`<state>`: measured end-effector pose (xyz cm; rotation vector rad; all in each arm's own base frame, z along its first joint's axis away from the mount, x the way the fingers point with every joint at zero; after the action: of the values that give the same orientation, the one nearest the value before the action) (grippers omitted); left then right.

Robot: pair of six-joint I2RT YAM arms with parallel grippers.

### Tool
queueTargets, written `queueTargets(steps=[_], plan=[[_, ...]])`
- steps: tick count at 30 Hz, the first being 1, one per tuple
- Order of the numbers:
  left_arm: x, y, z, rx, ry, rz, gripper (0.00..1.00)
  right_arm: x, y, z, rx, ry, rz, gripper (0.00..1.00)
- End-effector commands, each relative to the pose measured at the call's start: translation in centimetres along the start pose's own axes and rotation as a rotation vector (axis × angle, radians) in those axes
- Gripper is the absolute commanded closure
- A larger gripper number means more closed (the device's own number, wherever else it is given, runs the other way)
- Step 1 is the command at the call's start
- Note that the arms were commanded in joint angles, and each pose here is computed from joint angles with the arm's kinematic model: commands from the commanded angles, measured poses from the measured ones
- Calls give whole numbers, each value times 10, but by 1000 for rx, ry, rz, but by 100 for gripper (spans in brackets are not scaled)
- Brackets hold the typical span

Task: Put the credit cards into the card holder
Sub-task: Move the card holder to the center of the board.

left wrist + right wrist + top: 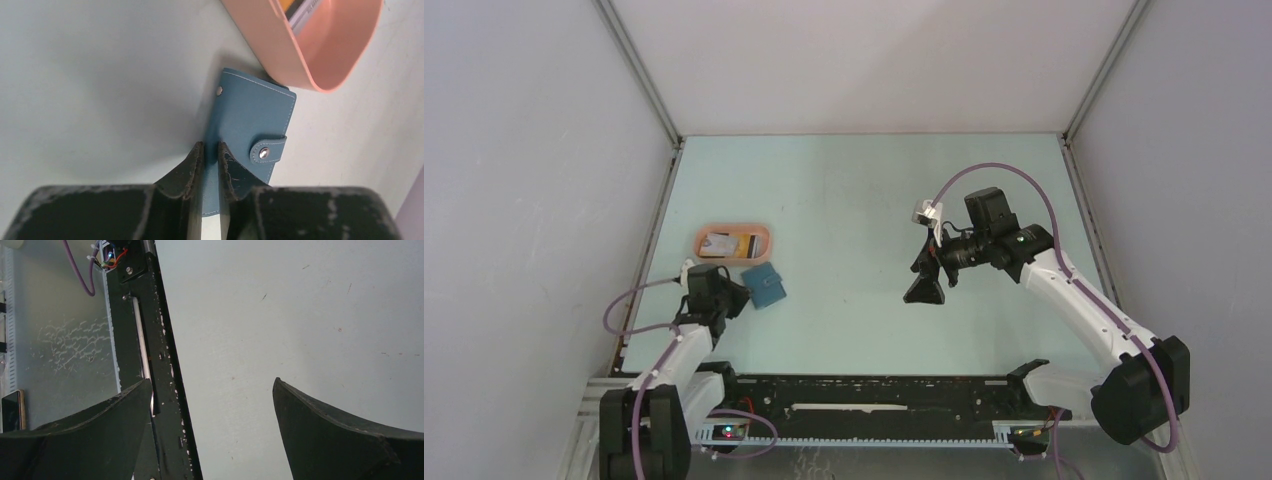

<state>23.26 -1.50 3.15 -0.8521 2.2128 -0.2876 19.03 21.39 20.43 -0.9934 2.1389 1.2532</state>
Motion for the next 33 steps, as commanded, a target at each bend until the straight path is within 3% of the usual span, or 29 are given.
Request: queueTargets(steps=[1,8,14,20,23,30,33], plan=[[35,-8,0,101,144,84,88,-18,10,-7,0,-38,-78,0],[69,-28,-9,186,243,205,88,-17,9,-5,4,-30,-78,0],[87,-33,-16,235,293,223,68,-15,5,-2,5,-18,-68,0],[95,-47,-22,275,289,230,58,-10,1,8,-2,16,-56,0],[96,-52,-18,295,288,247,58,-7,-1,16,-15,37,-29,0],[107,-66,-8,355,310,260,58,-7,-21,47,-28,55,175,1],[109,-70,-6,381,300,246,58,-12,-33,78,-54,93,323,12]])
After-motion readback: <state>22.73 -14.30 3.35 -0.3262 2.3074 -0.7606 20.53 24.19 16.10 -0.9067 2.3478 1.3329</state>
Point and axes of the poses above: each gripper's point midway between its finger pads, its own z axis out along the fingers, its own y axis along the line the jaws close on, x = y × z, the point moved 2 cm from there along -z, back along the fingers, and after that the axes turned 14 degrees about z, right-handed, at the moved point
